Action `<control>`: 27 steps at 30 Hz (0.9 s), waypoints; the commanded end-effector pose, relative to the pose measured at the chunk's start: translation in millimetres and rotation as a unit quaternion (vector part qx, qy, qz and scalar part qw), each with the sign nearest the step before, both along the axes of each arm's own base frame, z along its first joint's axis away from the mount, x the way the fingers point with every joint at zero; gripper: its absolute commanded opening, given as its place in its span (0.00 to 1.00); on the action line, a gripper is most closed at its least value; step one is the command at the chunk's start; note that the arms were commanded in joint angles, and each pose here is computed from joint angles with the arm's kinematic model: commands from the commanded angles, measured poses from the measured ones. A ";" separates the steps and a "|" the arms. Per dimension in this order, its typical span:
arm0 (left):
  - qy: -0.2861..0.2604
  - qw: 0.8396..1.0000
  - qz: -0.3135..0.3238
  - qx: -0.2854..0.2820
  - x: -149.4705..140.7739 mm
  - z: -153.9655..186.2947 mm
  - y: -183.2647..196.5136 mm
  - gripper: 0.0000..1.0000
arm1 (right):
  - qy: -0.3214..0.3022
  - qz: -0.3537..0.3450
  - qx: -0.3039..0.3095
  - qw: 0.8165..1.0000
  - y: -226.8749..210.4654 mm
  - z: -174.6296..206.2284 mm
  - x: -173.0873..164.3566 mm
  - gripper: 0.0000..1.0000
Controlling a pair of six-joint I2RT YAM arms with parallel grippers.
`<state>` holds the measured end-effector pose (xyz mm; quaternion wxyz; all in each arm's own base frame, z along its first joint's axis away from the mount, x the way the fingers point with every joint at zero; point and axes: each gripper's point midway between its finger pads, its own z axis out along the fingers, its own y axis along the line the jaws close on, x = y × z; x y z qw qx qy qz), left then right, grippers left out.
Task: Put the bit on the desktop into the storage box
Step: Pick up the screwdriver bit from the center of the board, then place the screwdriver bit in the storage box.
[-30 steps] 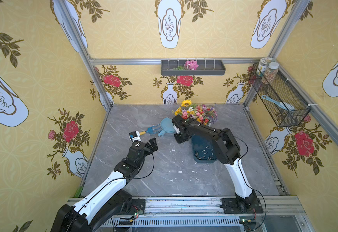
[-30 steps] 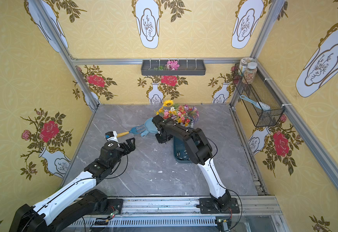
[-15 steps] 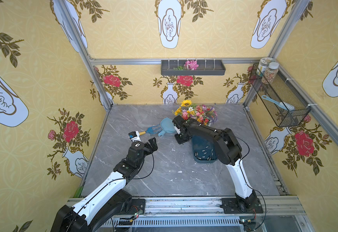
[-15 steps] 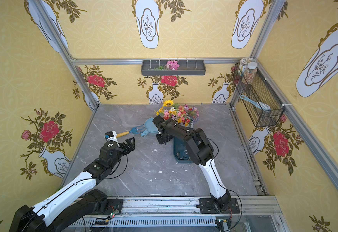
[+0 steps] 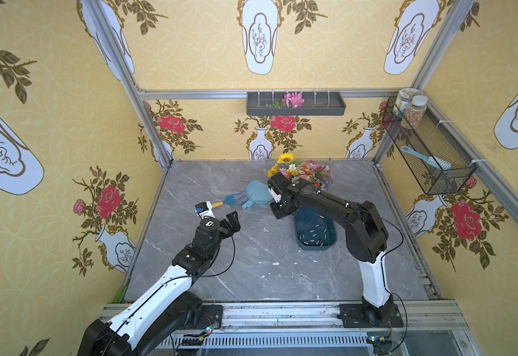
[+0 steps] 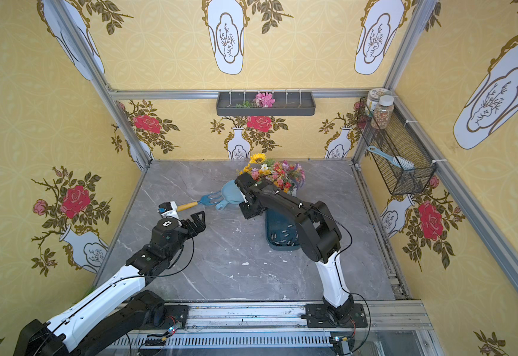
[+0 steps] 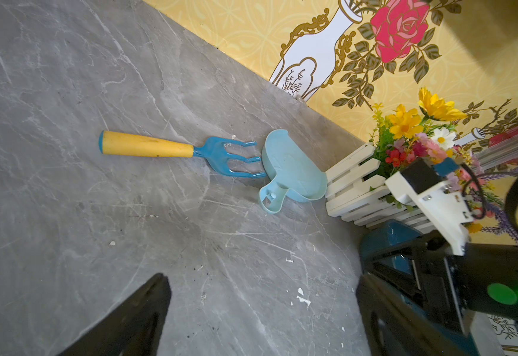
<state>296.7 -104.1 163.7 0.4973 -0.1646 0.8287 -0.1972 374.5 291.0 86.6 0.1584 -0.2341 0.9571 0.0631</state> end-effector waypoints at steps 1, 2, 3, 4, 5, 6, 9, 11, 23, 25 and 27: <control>0.000 1.000 0.003 0.011 -0.6 -1.3 3.3 1.00 | -0.014 -0.008 0.015 1.000 -2.2 16.8 -4.5 0.08; 0.001 1.000 0.005 0.012 -0.4 -1.0 4.1 1.00 | -0.020 -0.009 0.016 1.000 -5.1 23.2 -6.1 0.08; 0.001 1.000 0.006 0.014 -0.6 -0.9 4.8 1.00 | -0.023 -0.011 0.014 1.000 -9.1 26.8 -9.0 0.08; 0.000 1.000 0.007 0.015 -0.6 -0.4 5.8 1.00 | -0.026 -0.013 0.016 0.999 -12.1 31.1 -12.1 0.08; -0.001 1.000 0.009 0.015 -0.6 0.3 6.4 1.00 | -0.029 -0.015 0.014 0.999 -16.3 33.5 -14.7 0.08; -0.001 1.000 0.010 0.016 -0.8 0.4 7.3 1.00 | -0.033 -0.017 0.015 0.999 -20.0 38.2 -17.8 0.08; -0.002 1.000 0.017 0.019 -0.7 0.7 10.4 1.00 | -0.037 -0.022 0.019 0.999 -31.6 46.5 -26.5 0.08; -0.003 0.999 0.027 0.022 -0.9 1.4 14.4 1.00 | -0.034 -0.024 0.031 0.999 -39.1 51.8 -32.7 0.08; -0.038 0.996 0.075 0.025 -2.7 15.5 35.9 1.00 | -0.028 -0.121 0.031 0.992 -138.8 49.5 -49.9 0.08; -0.039 0.996 0.076 0.024 -3.0 15.0 36.6 1.00 | -0.023 -0.132 0.034 0.990 -147.7 43.9 -52.0 0.08; -0.038 0.996 0.076 0.022 -2.7 14.2 36.1 1.00 | -0.017 -0.138 0.036 0.990 -152.5 36.7 -54.0 0.08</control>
